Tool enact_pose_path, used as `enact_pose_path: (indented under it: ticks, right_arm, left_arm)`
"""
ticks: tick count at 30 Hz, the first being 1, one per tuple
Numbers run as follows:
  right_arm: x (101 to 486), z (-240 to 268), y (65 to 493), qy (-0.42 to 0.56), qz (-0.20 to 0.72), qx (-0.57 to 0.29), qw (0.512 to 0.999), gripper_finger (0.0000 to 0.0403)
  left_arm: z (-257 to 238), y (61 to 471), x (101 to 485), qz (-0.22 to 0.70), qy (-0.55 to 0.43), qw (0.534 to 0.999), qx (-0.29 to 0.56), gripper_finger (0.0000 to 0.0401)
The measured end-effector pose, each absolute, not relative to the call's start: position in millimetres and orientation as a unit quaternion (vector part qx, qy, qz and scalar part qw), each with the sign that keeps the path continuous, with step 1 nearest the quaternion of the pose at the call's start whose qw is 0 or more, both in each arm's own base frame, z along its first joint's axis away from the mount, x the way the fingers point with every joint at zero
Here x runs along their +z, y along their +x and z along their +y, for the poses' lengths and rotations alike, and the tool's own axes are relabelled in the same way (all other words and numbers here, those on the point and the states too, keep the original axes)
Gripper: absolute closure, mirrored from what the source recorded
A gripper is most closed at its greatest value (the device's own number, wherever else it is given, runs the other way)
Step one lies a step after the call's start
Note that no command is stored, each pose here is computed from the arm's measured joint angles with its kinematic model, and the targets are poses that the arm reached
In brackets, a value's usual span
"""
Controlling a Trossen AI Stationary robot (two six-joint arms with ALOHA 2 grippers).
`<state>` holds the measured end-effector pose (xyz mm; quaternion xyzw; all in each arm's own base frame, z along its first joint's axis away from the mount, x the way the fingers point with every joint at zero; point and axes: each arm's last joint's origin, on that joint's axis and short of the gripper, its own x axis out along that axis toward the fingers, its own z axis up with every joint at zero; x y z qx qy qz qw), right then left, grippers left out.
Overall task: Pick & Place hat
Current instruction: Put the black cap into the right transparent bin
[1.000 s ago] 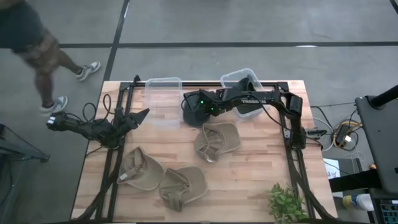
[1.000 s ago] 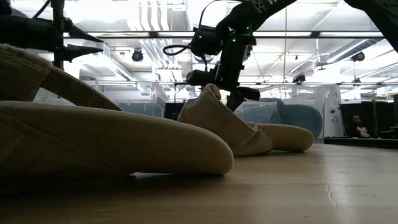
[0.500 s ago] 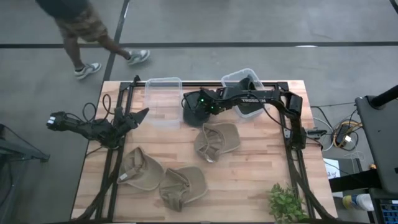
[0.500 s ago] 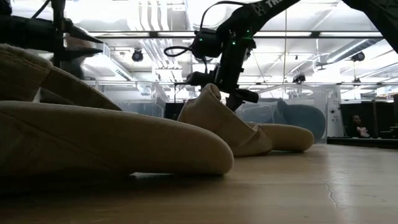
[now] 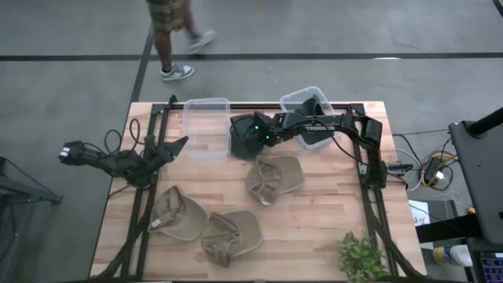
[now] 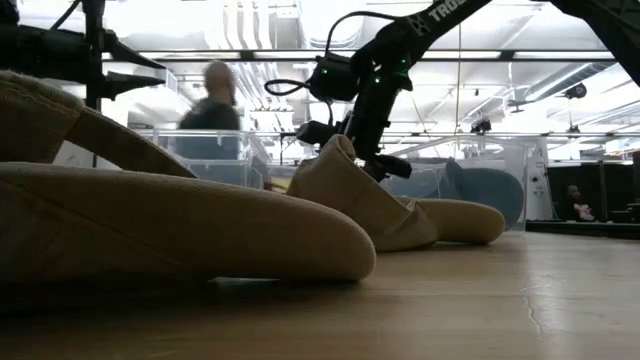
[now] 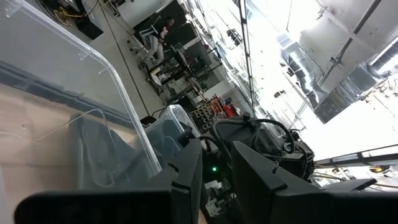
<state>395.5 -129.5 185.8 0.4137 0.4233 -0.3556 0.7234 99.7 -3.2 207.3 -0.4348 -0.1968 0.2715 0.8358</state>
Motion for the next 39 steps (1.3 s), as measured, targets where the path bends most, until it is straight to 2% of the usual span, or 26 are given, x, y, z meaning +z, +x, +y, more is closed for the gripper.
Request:
enact_pose_path:
  ticks: [4, 9, 14, 19, 26, 39]
  right_arm:
    - [181, -135, 392, 0.427, 0.418, -0.360, 0.716, 0.0196]
    - [176, -136, 390, 0.423, 0.417, -0.359, 0.720, 0.0237]
    - [176, -138, 393, 0.418, 0.401, -0.350, 0.736, 0.0296]
    - [176, -138, 394, 0.399, 0.407, -0.339, 0.748, 0.0379]
    - [188, -136, 389, 0.378, 0.413, -0.341, 0.755, 0.0388]
    - [253, -126, 364, 0.355, 0.364, -0.346, 0.788, 0.0390]
  left_arm:
    - [-3, 100, 207, -0.197, -0.435, 0.836, 0.271, 0.0321]
    - [-3, 100, 207, -0.197, -0.435, 0.836, 0.272, 0.0321]
    - [-3, 100, 207, -0.197, -0.435, 0.836, 0.271, 0.0321]
    - [-3, 100, 207, -0.197, -0.435, 0.836, 0.272, 0.0321]
    - [-3, 100, 207, -0.197, -0.435, 0.835, 0.273, 0.0321]
    - [-3, 100, 207, -0.195, -0.432, 0.836, 0.274, 0.0321]
